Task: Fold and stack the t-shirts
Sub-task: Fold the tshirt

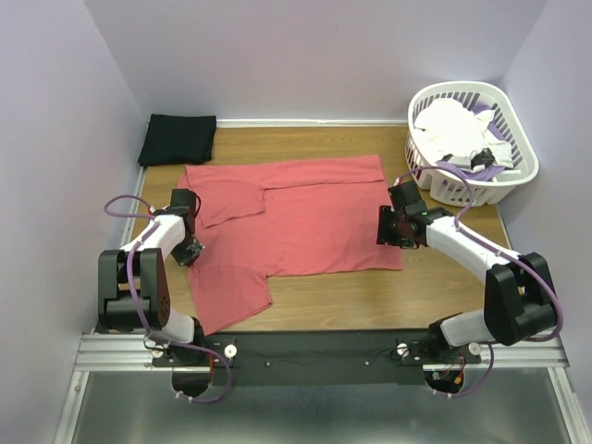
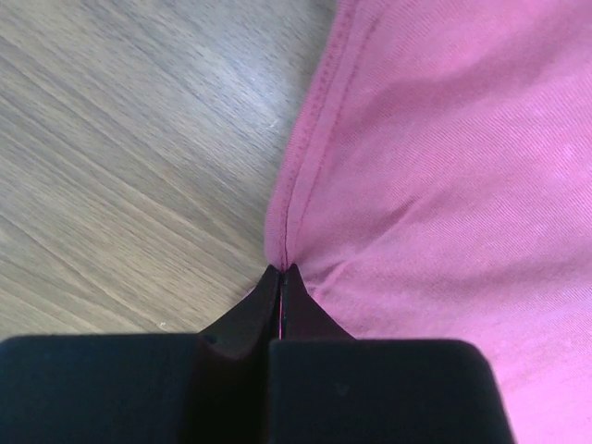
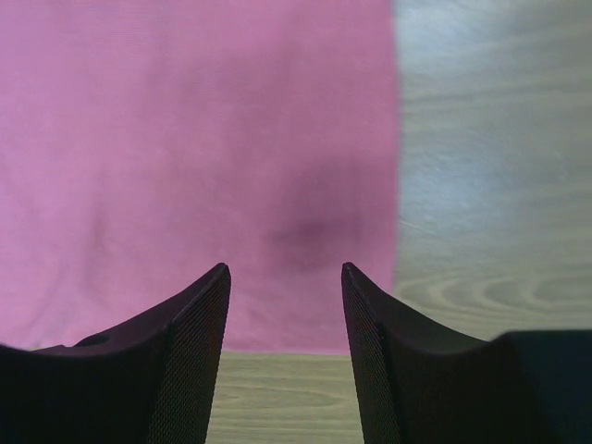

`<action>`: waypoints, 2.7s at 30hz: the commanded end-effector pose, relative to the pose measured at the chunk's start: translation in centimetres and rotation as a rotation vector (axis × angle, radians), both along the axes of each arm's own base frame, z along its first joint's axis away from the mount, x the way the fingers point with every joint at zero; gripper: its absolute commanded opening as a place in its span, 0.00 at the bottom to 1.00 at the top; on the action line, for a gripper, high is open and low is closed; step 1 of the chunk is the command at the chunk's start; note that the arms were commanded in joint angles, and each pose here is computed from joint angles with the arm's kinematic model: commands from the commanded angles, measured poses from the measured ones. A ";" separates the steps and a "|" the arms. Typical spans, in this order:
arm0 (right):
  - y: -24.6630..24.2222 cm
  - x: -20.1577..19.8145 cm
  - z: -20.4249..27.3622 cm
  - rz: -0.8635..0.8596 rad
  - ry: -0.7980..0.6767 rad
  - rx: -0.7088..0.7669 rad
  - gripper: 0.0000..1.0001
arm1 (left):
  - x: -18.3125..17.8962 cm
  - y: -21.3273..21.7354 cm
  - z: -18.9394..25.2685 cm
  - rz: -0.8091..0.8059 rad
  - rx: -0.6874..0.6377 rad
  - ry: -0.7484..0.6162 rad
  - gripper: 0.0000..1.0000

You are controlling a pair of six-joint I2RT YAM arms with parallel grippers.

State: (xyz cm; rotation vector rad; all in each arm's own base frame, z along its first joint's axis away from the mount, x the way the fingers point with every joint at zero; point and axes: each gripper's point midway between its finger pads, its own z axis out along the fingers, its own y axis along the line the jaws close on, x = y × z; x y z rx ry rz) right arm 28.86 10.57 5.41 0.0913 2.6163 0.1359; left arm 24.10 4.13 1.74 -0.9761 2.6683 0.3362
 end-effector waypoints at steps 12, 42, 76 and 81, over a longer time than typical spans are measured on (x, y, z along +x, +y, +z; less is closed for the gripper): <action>-4.6 -4.7 -2.9 -0.239 0.167 0.029 0.56 | 1.3 -1.1 1.2 -0.076 -0.066 -0.096 0.00; -5.1 -6.2 -3.1 -0.264 0.237 0.006 0.01 | 1.1 -0.7 3.2 -0.094 -0.062 -0.098 0.00; -5.1 6.2 2.1 -0.179 0.127 -0.044 0.01 | 8.7 0.8 6.7 -0.140 -0.091 -0.205 0.00; -5.6 8.3 2.4 -0.185 0.100 -0.081 0.00 | 10.5 1.2 6.9 -0.138 -0.092 -0.232 0.00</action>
